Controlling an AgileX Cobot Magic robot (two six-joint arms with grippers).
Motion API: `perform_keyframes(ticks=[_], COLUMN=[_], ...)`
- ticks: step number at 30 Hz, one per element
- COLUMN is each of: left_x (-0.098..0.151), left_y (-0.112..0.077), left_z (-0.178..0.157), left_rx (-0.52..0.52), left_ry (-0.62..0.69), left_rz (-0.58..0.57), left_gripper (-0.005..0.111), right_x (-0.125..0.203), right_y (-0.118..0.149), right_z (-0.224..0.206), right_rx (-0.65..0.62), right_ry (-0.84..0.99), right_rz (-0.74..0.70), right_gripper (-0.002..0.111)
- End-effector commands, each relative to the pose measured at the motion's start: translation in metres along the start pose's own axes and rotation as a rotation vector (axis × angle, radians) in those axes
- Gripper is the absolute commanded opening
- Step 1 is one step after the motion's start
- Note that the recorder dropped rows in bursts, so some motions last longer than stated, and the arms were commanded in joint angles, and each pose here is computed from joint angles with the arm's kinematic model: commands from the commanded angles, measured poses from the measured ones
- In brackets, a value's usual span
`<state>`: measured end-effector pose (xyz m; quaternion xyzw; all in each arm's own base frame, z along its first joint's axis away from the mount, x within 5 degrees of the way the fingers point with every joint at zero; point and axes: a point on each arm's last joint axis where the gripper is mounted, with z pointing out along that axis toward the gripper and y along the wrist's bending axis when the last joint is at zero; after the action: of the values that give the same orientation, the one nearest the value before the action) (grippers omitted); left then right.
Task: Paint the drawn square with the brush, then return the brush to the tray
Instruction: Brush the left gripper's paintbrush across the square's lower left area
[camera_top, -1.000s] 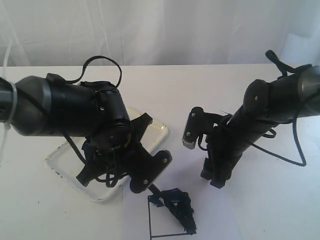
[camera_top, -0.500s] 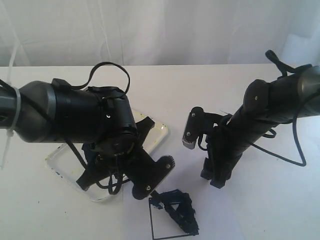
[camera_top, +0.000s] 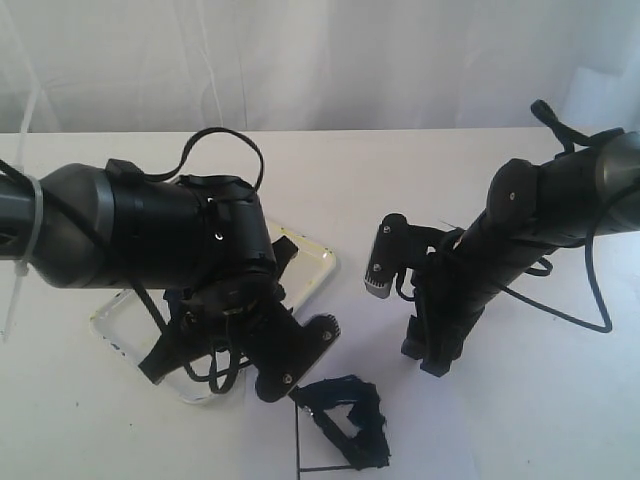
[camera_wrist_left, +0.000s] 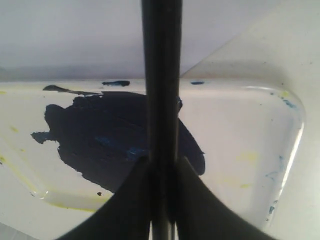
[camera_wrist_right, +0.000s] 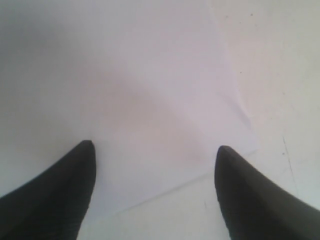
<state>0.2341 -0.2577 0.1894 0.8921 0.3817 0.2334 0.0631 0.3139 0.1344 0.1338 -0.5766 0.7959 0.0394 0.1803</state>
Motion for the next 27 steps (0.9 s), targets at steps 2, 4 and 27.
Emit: perform_keyframes(ticks=[2, 4, 27], left_x=[0.006, 0.006, 0.016], left_y=[-0.003, -0.003, -0.009], left_z=[-0.001, -0.001, -0.003], left_rx=[0.024, 0.024, 0.079], left_ry=[0.066, 0.066, 0.180], left_rz=[-0.020, -0.027, -0.054], left_gripper=[0.000, 0.000, 0.000], right_x=[0.002, 0.002, 0.002], right_y=[0.000, 0.000, 0.000], right_z=[0.003, 0.003, 0.003], right_rx=[0.005, 0.005, 0.005], right_ry=[0.008, 0.008, 0.008], right_rz=[-0.004, -0.004, -0.004], right_gripper=[0.063, 0.063, 0.063])
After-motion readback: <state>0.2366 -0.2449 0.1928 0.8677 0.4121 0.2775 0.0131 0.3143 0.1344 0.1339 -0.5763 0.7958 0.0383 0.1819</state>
